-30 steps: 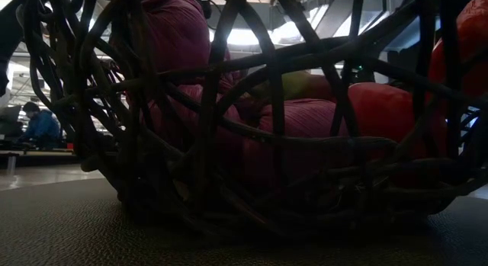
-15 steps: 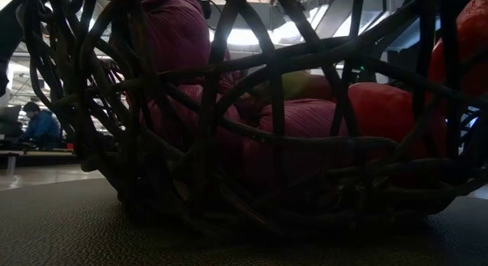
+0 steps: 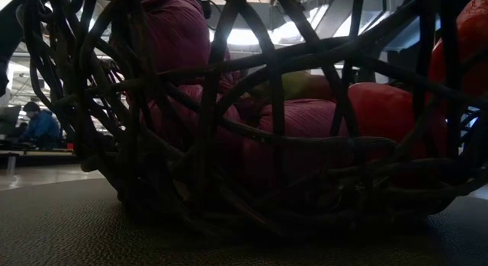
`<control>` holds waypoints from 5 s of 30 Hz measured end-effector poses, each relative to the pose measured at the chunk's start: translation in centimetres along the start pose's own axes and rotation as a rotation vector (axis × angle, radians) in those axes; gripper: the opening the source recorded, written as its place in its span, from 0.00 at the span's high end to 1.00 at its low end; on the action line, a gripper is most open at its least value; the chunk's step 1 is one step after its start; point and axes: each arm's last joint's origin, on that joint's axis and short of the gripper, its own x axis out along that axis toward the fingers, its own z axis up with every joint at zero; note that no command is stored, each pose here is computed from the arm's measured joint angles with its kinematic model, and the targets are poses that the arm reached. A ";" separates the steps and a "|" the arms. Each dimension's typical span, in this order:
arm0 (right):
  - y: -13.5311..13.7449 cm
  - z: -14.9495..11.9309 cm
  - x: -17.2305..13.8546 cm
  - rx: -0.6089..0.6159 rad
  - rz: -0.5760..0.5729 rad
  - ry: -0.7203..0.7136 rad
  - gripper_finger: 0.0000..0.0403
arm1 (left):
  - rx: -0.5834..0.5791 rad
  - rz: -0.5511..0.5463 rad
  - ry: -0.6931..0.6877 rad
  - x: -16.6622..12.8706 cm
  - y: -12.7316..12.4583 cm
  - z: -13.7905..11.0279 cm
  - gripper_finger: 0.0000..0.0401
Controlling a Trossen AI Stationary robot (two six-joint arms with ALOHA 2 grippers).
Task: Build produce basket
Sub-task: Put the starfruit into the mesh basket
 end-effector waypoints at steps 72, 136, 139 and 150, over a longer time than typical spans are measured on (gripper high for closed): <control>3.4 -7.4 5.6 -0.089 -0.314 -0.510 0.69 | -0.060 -0.013 -0.038 -0.9 2.5 -1.0 0.79; 6.9 -31.2 -14.8 -1.477 0.039 -0.711 1.00 | 0.077 -0.461 -0.011 -1.1 -1.2 -2.2 0.79; 5.6 -34.0 -15.0 -1.535 0.085 -0.715 1.00 | 0.137 -0.516 -0.078 -2.3 -2.3 -2.0 0.79; -1.7 -42.7 -16.7 -1.748 0.371 -0.531 1.00 | 0.364 -0.622 -0.158 -5.5 -9.4 -0.6 0.79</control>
